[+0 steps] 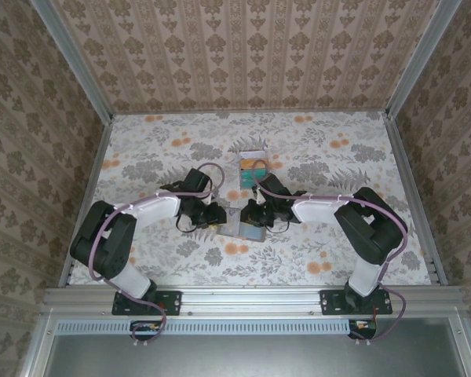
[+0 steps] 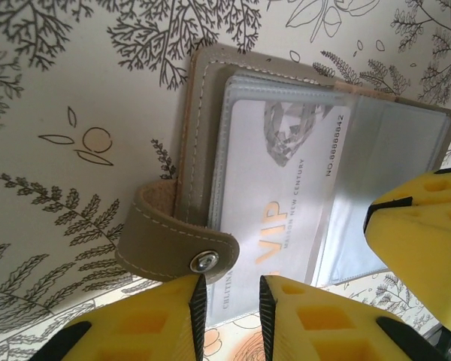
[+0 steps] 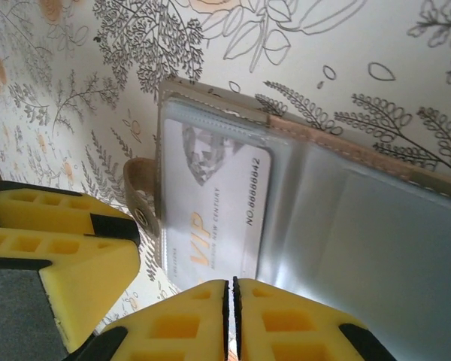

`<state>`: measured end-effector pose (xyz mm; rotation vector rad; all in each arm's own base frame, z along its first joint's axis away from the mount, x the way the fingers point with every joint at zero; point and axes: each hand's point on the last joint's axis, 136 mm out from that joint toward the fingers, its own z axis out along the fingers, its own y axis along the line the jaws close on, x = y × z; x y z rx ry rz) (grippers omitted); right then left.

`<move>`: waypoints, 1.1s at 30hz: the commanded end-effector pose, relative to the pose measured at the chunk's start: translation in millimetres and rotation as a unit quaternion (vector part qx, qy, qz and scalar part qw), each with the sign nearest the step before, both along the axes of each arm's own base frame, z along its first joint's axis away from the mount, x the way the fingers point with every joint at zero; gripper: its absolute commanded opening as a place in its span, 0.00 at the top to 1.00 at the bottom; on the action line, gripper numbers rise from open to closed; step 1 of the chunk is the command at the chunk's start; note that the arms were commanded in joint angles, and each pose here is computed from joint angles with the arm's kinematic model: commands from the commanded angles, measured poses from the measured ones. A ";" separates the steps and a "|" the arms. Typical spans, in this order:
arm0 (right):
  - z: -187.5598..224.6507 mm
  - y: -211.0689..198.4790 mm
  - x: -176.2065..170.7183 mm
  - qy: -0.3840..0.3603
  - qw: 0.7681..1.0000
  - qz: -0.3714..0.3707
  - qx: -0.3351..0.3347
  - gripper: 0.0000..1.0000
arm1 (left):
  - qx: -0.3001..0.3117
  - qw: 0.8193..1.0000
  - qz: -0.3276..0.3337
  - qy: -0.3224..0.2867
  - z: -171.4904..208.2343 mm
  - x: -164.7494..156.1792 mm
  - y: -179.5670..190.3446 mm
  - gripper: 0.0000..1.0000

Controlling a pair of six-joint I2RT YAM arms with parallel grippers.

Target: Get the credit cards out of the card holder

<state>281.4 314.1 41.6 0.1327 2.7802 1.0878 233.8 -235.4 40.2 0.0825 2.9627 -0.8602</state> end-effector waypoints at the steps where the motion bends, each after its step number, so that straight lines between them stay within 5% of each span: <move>1: -5.3 3.4 -0.9 0.005 1.000 0.011 -0.010 0.84 | 0.001 1.000 -0.009 0.007 -3.0 -2.1 -0.2 0.72; 26: -23.5 9.0 -4.7 0.032 0.999 0.019 -0.004 0.81 | 0.003 0.999 -0.018 0.027 -23.1 -8.0 -9.3 0.79; 33: -20.1 9.2 -4.6 0.029 0.999 0.017 0.001 1.00 | 0.010 0.999 -0.020 0.029 -24.6 -9.5 -9.7 0.82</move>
